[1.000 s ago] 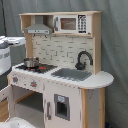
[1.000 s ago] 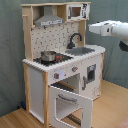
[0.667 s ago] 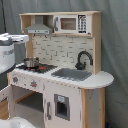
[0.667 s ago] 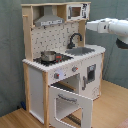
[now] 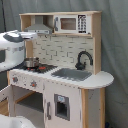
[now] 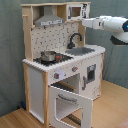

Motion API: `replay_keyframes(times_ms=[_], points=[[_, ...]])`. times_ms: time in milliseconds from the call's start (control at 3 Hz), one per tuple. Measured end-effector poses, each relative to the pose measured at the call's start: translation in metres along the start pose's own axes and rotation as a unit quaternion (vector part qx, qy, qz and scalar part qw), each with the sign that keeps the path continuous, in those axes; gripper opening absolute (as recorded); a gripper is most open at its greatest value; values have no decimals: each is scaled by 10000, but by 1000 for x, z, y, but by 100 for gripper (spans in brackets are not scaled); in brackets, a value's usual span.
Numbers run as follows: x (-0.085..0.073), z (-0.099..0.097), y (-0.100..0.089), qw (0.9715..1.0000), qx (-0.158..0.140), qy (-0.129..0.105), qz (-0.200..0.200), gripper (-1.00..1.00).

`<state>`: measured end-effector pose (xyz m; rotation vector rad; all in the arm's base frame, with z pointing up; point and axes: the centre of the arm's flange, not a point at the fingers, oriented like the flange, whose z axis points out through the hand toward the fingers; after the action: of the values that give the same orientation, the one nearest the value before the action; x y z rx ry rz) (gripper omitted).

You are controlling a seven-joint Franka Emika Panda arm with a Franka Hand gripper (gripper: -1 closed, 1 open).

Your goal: Play with the kitchen

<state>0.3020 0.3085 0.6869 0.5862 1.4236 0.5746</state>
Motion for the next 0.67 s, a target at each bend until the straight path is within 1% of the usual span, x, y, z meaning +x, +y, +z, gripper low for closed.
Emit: replay_keyframes(times_ms=[333, 667], points=[[-12, 24, -9, 10000, -28, 60, 51, 100], [-23, 44, -19, 9999, -70, 98, 100, 100]])
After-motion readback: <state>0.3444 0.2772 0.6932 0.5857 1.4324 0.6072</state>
